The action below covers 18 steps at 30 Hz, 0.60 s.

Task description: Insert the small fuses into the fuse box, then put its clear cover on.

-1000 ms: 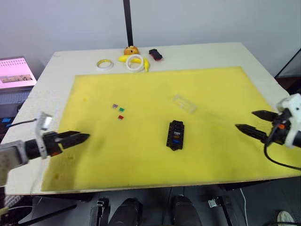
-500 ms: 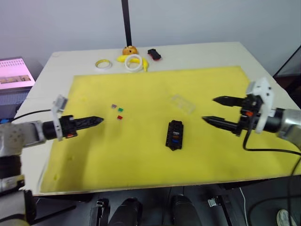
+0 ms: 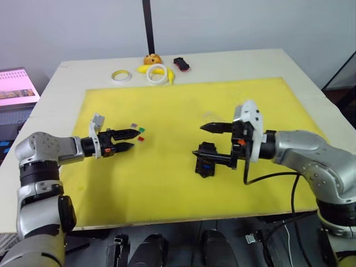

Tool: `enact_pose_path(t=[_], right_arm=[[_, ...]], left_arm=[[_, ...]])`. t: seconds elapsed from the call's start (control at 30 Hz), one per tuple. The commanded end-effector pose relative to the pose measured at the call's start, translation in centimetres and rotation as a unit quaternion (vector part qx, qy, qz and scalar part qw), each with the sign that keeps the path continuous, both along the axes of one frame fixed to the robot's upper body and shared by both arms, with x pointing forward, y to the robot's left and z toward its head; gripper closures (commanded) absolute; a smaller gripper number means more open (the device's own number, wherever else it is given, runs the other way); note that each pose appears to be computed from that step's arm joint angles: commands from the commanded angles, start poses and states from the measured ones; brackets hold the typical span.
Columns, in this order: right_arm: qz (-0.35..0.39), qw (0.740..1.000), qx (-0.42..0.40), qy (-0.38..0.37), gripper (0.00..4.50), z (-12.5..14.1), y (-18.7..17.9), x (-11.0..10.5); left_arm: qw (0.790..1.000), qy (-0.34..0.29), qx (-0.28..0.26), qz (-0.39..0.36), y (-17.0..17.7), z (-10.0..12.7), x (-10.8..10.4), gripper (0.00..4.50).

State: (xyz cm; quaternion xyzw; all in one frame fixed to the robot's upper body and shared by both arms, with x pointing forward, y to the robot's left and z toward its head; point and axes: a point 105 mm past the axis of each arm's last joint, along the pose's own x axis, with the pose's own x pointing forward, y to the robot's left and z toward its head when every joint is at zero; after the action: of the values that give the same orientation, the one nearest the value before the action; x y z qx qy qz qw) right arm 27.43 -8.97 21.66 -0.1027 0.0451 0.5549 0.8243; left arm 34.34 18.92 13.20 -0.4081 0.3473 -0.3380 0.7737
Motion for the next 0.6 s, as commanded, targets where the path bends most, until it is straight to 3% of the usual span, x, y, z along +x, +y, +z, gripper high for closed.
enact_pose_path(t=[0.03, 0.3, 0.6], right_arm=[[-0.006, 0.999, 0.007, -0.031, 0.06, 1.0, 0.3, 0.4], [-0.023, 0.999, 0.006, -0.026, 0.06, 0.4, 0.2, 0.9], [-0.033, 0.999, -0.001, -0.021, 0.06, -0.1, 0.1, 1.1]], left_arm=[[1.000, -0.007, -0.004, 0.011, -0.1, 0.0, 0.5, 0.00], [0.998, 0.010, -0.053, 0.014, -1.5, -1.1, 1.3, 0.00], [0.997, 0.008, -0.074, 0.009, -3.2, -1.6, 2.2, 0.00]])
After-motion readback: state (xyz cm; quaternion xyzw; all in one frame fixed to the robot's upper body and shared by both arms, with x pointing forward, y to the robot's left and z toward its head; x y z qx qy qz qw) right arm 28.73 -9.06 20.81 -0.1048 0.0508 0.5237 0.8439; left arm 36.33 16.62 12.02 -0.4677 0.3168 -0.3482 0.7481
